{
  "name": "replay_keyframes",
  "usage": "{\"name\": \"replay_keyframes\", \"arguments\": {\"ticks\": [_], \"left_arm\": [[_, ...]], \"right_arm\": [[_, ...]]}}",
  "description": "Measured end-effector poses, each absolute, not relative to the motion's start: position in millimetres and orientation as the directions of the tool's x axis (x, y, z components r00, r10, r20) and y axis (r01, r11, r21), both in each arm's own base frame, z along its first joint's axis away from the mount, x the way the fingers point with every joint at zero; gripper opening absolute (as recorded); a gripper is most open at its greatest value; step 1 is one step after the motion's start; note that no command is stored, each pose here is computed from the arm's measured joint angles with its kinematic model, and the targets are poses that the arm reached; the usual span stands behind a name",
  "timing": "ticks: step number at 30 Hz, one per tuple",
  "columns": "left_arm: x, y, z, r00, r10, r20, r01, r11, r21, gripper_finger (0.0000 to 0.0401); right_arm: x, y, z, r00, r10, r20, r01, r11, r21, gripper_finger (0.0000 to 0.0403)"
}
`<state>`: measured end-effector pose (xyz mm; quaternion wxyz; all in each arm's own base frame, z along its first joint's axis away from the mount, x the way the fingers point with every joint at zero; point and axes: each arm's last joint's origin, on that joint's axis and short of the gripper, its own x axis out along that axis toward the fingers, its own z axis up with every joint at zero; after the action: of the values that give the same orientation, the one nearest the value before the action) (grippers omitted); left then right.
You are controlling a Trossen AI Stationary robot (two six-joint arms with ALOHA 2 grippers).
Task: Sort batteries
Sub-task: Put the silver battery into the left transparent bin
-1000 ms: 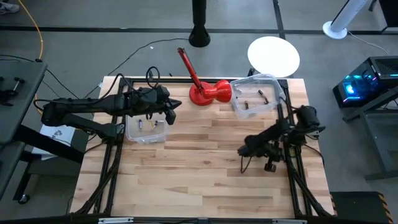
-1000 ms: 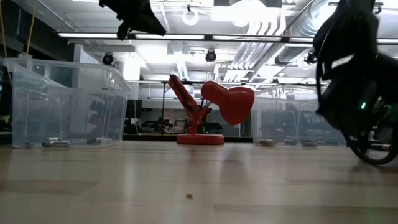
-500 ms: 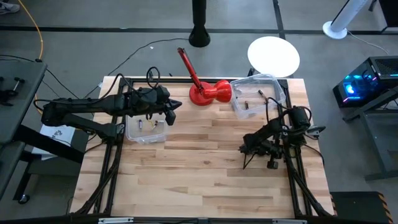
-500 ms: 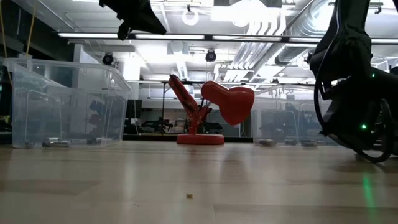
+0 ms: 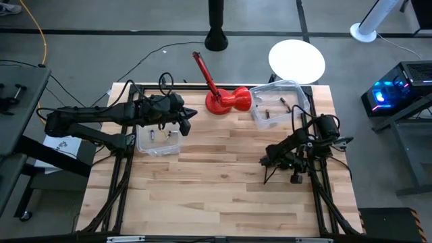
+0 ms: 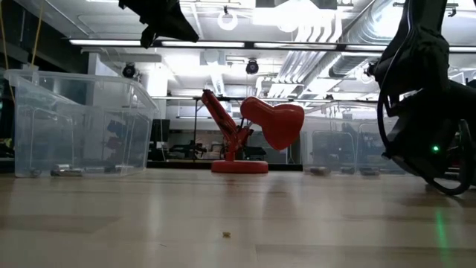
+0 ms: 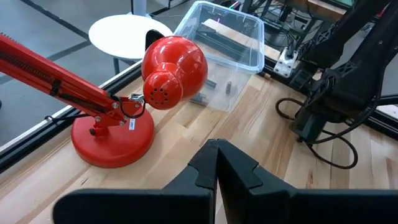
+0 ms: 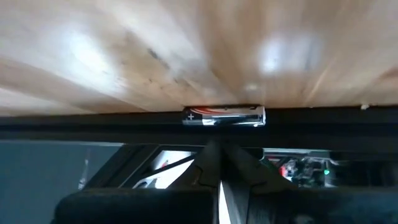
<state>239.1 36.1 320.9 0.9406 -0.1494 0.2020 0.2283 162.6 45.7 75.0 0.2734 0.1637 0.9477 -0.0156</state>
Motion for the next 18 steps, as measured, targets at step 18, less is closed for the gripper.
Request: {"name": "replay_keyframes", "arguments": {"ticks": [18], "left_arm": [[238.7, 36.0, 320.1, 0.810, 0.369, -0.456, -0.492, 0.851, -0.185, 0.0000]], "right_arm": [[185.7, 46.9, 88.3, -0.679, 0.190, -0.709, 0.061, 0.977, 0.203, 0.0000]]}}
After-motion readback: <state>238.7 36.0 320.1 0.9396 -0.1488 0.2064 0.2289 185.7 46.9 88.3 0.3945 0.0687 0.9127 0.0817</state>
